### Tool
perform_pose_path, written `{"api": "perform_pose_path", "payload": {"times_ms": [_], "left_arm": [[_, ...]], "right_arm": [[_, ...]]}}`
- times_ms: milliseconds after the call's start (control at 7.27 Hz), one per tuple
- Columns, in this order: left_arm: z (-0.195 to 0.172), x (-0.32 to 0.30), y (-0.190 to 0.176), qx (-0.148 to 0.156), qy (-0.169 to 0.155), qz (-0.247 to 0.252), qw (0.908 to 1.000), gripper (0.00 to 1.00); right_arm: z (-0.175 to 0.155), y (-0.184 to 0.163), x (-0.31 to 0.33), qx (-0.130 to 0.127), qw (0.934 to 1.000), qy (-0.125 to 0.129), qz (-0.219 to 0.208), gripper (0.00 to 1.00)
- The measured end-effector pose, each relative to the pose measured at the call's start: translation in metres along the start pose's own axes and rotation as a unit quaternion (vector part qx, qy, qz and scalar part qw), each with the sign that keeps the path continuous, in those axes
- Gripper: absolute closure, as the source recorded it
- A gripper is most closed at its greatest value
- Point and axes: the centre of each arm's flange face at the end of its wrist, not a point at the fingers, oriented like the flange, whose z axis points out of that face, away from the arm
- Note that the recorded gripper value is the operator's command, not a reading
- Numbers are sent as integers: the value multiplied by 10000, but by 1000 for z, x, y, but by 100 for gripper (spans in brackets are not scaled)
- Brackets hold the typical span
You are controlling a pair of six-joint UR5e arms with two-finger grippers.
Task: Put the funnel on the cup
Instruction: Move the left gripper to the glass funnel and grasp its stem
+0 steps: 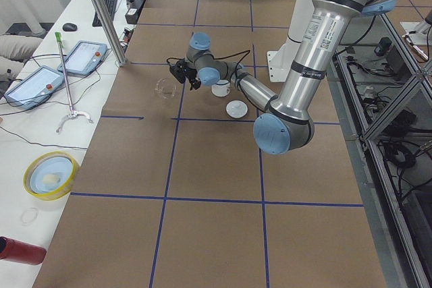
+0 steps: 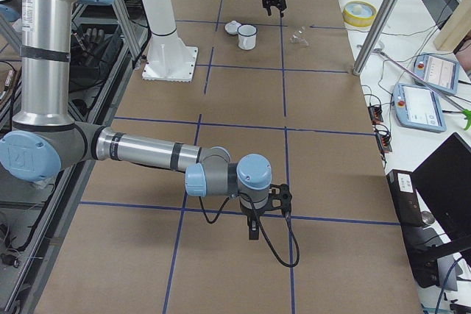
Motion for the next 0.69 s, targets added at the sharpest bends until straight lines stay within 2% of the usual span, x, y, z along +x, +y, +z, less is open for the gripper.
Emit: {"api": "perform_pose_path", "payload": {"times_ms": [138,275,412,688], "left_arm": [[18,4,-8,188,582,-302,9977,0],[29,4,-14,396,1198,-692,9896,0],[32,3,-21,529,1675,-1001,9794,0],[46,-7,-25,715,2187,-1203,9657,0]], "right_arm": [[0,0,0,-1,10000,0,1,0],[0,0,0,-1,10000,1,1,0],[0,0,0,1,10000,-1,0,0],[0,0,0,0,10000,-1,0,0]]}}
